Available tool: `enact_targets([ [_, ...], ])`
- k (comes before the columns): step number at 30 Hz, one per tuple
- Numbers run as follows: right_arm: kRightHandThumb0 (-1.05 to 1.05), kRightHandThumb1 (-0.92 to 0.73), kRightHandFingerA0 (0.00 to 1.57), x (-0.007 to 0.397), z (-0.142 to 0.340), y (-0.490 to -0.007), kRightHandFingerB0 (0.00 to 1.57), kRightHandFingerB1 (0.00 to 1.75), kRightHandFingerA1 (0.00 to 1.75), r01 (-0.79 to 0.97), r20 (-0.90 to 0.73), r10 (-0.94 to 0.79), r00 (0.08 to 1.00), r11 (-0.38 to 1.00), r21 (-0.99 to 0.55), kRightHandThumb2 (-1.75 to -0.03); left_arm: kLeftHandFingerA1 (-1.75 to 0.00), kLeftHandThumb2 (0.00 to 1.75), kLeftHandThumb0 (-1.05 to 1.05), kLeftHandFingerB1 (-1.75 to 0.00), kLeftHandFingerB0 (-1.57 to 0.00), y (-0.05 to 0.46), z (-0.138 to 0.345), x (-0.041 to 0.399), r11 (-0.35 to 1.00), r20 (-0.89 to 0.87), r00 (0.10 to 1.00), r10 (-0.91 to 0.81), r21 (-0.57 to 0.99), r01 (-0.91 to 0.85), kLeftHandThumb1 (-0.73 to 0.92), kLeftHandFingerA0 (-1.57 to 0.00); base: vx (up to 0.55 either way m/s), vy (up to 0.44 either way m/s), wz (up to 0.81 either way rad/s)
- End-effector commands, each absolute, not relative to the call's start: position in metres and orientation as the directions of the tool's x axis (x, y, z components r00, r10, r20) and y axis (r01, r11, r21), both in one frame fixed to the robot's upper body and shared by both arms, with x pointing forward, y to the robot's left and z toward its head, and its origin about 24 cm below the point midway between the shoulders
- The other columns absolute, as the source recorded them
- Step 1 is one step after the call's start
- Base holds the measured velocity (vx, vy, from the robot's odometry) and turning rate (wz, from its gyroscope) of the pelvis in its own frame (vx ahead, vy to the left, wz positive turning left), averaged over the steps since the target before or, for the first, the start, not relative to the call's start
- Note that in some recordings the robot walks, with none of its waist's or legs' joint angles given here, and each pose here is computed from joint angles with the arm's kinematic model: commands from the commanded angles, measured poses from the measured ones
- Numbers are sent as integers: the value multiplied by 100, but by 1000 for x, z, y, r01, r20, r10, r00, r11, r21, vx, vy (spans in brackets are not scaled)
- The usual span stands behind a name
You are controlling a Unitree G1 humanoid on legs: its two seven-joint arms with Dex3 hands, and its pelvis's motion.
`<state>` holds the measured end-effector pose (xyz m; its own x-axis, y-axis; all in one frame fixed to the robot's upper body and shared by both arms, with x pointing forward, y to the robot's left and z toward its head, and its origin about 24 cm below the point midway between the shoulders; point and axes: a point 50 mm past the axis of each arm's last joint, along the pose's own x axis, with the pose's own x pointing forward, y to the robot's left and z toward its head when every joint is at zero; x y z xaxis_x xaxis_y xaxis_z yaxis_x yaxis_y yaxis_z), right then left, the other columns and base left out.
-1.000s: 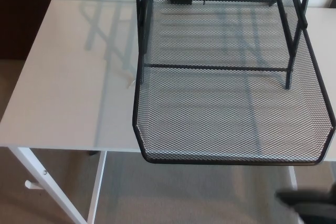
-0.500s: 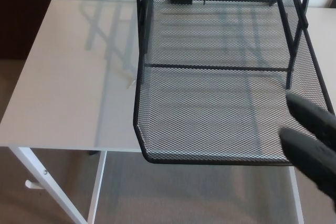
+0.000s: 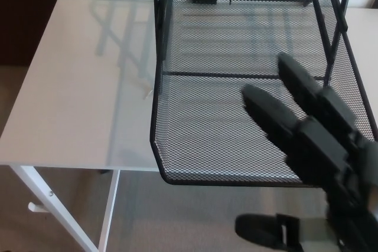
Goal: The robot walk towards a table in front and then pushes a layer of a file tray back to its original position using its right hand
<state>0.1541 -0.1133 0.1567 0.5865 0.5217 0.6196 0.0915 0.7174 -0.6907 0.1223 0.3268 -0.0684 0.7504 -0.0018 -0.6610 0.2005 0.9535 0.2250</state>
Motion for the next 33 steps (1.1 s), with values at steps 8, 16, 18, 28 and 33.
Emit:
enact_targets([
  [8,-57,-36,0,210,105,-106,6,16,0,41,149,508,849,217,-975,-70,-51,70,-46,-48,-51,337,-58,130,931,-674,739,11,276,239,41,-61,0,0,0],
  [16,-59,-36,0,213,104,-104,6,16,0,49,140,497,857,193,-980,-70,-51,68,-45,-48,-52,337,-57,131,932,-673,740,13,276,235,40,-63,0,0,0],
  [18,-58,-38,0,227,89,-100,8,23,0,31,67,461,885,86,-996,-72,-42,54,-38,-39,-56,336,-52,141,917,-663,749,11,306,257,45,-68,0,0,0],
  [28,-59,-38,0,235,79,-98,6,18,0,15,31,428,903,41,-999,-72,-42,54,-37,-39,-56,335,-49,146,918,-658,753,7,303,256,45,-67,0,0,0],
  [33,-60,-38,0,236,79,-98,7,19,0,16,30,418,908,36,-999,-72,-51,68,-45,-48,-54,334,-47,148,907,-656,754,3,319,274,40,-64,0,0,0],
])
